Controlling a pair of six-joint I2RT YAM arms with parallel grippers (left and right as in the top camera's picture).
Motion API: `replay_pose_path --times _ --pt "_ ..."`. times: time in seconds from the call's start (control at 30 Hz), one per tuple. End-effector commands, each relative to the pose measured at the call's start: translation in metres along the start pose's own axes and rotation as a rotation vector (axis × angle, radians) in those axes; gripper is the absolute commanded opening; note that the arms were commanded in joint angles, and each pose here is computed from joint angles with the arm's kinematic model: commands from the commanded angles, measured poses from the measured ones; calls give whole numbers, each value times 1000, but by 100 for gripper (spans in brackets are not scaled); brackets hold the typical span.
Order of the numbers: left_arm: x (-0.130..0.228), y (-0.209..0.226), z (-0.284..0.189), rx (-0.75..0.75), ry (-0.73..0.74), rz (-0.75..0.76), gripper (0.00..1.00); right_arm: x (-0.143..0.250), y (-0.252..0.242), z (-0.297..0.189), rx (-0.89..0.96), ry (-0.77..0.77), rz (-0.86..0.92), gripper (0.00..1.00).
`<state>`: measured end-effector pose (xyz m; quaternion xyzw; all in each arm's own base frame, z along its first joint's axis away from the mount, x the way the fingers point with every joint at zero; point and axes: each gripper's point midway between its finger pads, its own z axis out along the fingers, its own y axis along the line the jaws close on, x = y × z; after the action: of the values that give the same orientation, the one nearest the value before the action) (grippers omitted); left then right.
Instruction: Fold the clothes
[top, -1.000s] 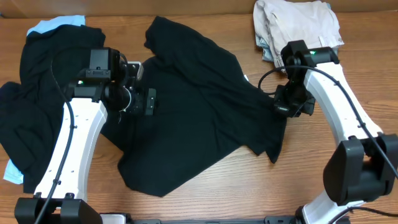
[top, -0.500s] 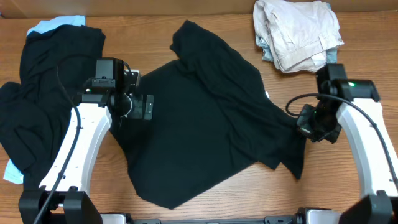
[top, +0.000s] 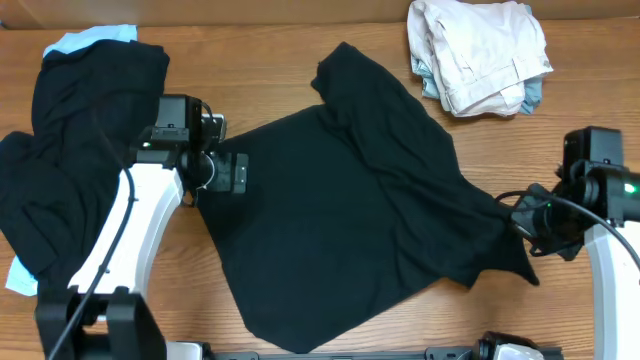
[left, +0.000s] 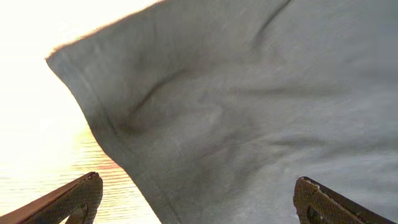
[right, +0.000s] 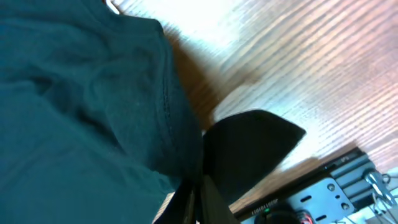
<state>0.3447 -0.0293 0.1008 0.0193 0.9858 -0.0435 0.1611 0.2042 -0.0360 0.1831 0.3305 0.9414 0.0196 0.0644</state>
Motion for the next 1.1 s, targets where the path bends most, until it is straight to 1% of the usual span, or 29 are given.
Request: replay_pose_path --times 0.0,0.03,0.07,0.27,0.5,0.6,0.67,0.8,0.87,1.07 --pt "12 2 26 -2 77 -17 100 3 -5 -8 -12 -32 15 23" --pt "13 2 31 -1 88 -21 100 3 -5 -8 -12 -31 15 45" --pt "16 3 44 -3 113 -48 100 3 -6 -8 -12 -30 -5 75" --pt "19 2 76 13 156 -68 99 -4 0 -9 -36 -60 -9 77" --pt "36 8 110 -1 240 -84 99 -9 12 -10 -98 -74 -43 78" --pt "39 16 116 -50 252 -84 100 -11 13 -10 -103 -84 -43 78" --pt "38 28 121 -117 246 -81 100 -13 14 -10 -107 -91 -44 78" --pt "25 50 132 -233 186 -64 100 -18 17 -11 -118 -111 -44 78" --pt "8 60 141 -281 119 -35 100 -21 19 -12 -125 -127 -45 78" --pt "-53 70 165 -304 -124 90 100 -28 28 -14 -151 -158 -64 78"
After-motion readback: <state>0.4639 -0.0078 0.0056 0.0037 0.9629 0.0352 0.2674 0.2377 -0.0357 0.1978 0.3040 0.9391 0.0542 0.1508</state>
